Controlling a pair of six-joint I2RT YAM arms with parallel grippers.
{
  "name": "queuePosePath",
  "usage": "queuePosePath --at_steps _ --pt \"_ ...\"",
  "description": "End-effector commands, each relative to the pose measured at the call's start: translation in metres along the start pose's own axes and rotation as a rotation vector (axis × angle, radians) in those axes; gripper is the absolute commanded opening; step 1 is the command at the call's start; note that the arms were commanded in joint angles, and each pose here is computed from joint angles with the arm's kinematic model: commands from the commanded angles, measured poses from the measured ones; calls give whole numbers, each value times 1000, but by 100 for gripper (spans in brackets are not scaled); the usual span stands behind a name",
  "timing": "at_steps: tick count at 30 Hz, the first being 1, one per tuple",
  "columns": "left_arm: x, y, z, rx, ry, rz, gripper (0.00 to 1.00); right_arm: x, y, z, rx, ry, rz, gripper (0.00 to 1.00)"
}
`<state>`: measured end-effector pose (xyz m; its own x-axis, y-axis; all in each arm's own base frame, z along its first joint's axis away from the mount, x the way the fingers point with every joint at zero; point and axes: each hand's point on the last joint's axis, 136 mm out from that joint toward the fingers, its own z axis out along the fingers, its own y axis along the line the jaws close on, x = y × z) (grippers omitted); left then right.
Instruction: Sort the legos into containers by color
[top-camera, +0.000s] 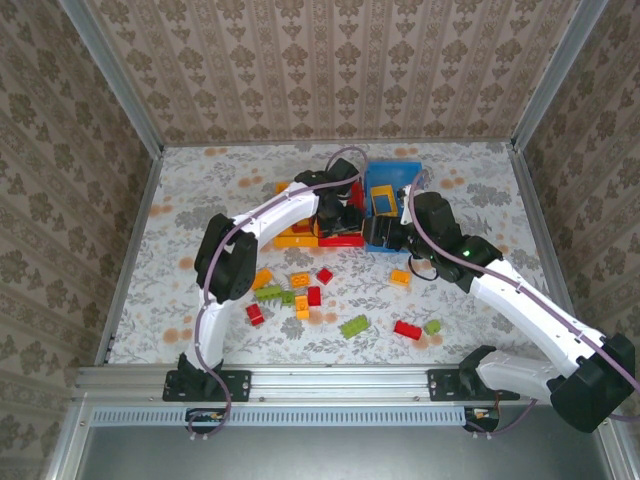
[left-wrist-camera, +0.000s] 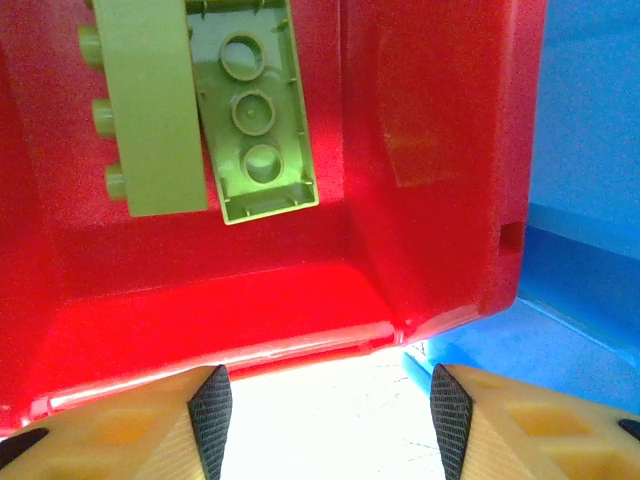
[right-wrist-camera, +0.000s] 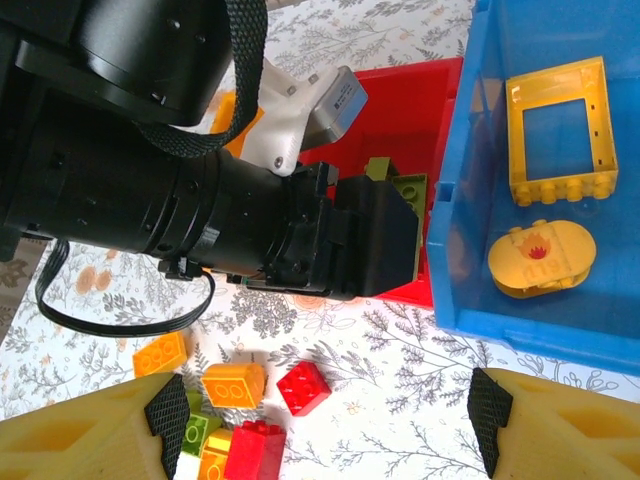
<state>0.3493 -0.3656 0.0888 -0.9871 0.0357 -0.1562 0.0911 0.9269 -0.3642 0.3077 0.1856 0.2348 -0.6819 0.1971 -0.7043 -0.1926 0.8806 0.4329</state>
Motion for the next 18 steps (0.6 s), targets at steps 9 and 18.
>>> queuePosePath --at_steps 9,18 --pt "14 -29 -87 61 -192 114 59 74 -69 -4 285 254 4 75" --pt "93 -38 -111 192 -294 315 63 138 -111 32 445 465 74 83"
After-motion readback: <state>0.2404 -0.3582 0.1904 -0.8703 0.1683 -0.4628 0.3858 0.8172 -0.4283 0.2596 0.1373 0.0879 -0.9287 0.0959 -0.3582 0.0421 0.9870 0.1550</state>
